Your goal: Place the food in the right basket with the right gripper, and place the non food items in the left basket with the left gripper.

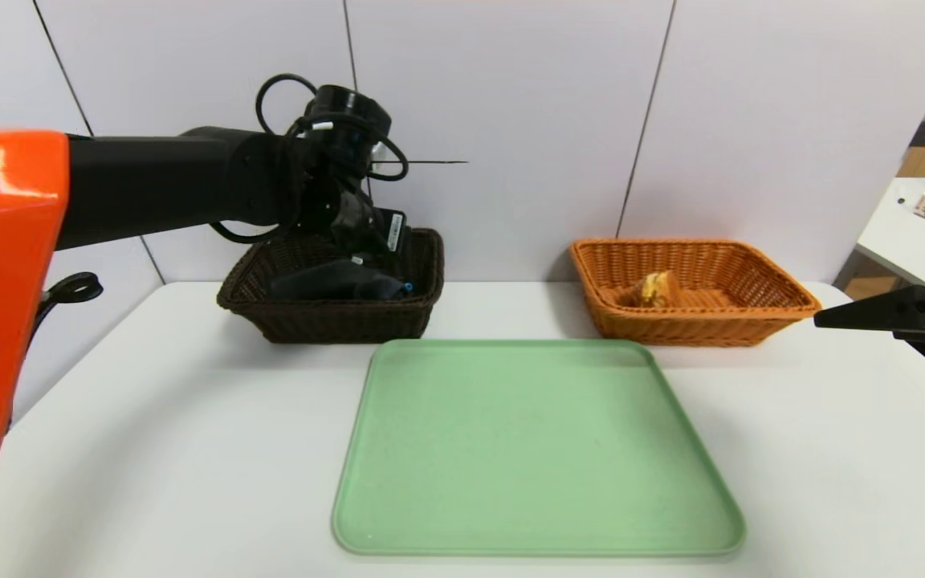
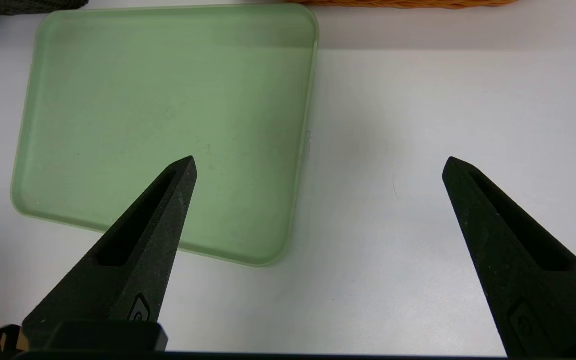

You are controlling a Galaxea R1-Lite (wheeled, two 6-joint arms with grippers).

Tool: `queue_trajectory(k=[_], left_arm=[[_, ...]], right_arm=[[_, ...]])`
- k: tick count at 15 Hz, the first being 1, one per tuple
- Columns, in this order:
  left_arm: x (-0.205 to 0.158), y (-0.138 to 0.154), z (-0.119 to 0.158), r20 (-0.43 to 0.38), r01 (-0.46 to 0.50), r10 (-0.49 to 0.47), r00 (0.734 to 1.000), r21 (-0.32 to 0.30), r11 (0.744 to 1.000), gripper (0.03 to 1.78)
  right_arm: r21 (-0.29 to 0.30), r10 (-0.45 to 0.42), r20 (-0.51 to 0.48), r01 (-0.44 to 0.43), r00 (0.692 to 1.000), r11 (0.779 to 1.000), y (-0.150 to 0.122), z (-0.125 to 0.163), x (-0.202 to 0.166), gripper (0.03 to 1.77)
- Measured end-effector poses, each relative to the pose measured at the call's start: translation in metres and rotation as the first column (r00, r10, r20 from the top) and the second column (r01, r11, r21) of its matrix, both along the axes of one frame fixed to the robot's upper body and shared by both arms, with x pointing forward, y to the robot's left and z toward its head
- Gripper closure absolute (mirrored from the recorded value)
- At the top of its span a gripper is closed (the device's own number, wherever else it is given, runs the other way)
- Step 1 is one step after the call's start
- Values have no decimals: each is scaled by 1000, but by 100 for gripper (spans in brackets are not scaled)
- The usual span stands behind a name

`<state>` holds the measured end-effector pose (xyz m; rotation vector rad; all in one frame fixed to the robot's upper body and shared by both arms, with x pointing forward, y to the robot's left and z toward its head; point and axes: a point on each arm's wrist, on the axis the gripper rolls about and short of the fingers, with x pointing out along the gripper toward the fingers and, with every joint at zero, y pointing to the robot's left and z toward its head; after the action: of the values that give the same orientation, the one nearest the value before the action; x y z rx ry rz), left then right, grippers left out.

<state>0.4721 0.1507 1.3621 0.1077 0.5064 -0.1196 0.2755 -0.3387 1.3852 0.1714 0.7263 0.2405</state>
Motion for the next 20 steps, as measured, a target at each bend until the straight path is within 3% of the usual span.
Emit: queue_trajectory(k=[3,13,17,20], left_arm=[[-12,6,18,24,0,0,1000,-11,1000,25],[-101,38,76,-35,24,-24,999,7,1000,15],[-133,54,72,-82,25,-23,996,26,999,14],[-165,72,49,-166,-19,22,986,17,1000,13]], right_arm=[[1,7,5,-7,1000,1000,1,1,-1,10],[-1,37,53,-37,998,999,7,7,-9,10],[-3,83,55,-83,995,997,15,5,-16,10],[-10,121,66,-120,990,993,19,3,-31,10]])
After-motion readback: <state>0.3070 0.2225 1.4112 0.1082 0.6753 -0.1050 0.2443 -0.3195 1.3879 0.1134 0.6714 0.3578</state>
